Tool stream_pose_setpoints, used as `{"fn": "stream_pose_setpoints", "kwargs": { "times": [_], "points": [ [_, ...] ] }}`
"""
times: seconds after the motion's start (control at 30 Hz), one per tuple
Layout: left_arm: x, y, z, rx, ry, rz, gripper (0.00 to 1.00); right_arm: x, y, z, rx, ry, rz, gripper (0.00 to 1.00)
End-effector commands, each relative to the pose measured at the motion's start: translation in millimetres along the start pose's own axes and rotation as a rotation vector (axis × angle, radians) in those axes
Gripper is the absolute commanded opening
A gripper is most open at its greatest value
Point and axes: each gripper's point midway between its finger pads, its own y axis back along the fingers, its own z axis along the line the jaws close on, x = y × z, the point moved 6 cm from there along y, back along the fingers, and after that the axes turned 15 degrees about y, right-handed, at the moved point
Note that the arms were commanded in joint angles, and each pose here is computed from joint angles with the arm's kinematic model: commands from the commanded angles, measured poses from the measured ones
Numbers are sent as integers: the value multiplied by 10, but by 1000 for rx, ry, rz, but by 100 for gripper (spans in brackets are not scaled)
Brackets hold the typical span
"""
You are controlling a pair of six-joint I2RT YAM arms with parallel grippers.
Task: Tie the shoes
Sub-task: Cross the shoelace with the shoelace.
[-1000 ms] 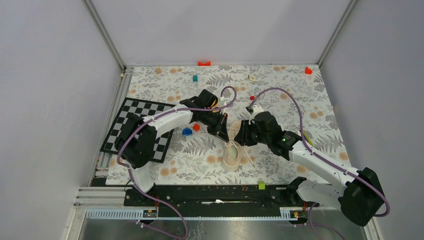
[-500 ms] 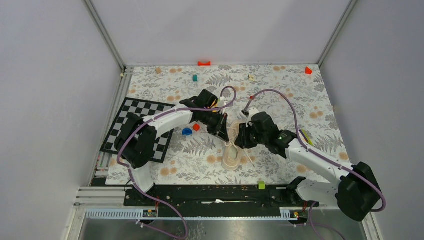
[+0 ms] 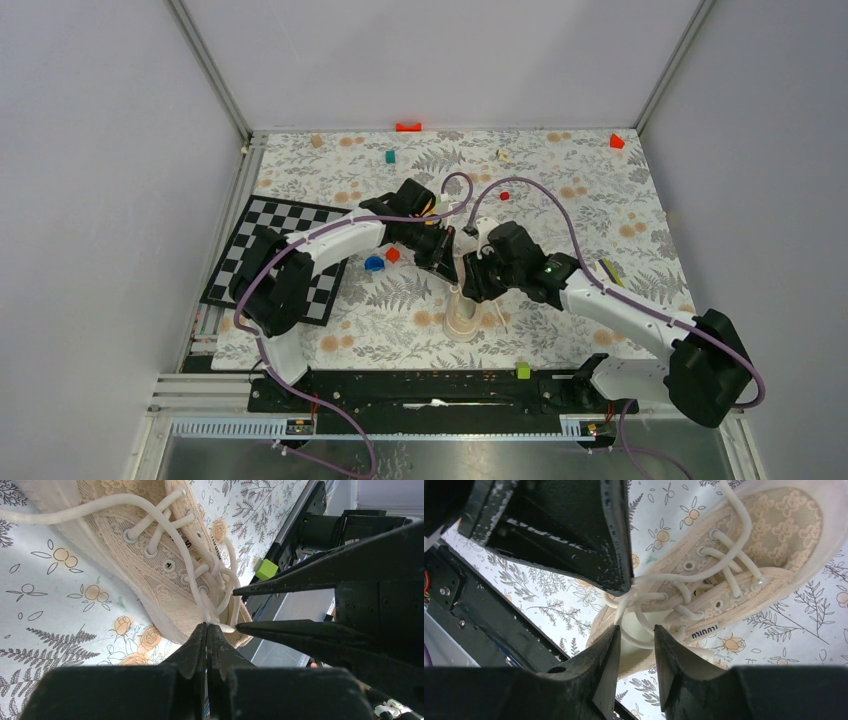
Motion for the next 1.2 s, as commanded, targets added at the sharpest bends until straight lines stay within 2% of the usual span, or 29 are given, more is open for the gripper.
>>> {"fn": "stream_pose_setpoints", "kwargs": {
  "times": [0.0, 0.4, 0.53, 0.77, 0.9, 1.17],
  "points": [
    [-87, 55, -140, 42, -64, -39, 0, -137, 16, 50, 17, 95, -9, 38],
    [-81, 65, -142, 45, -64, -38, 0, -105, -9, 31, 149, 240, 48, 39],
    [-76, 70, -146, 46, -65, -37, 0, -137, 33, 90, 115, 220, 4, 40],
    [-69, 67, -146, 48, -60, -31, 0, -216, 170, 147, 94, 180, -86, 51],
    [-53, 72, -149, 50, -61, -29, 0, -246, 189, 68, 169, 145, -109, 51],
    [-47, 89, -166, 52, -67, -33, 0, -157, 55, -27, 227, 120, -50, 48]
  ]
}}
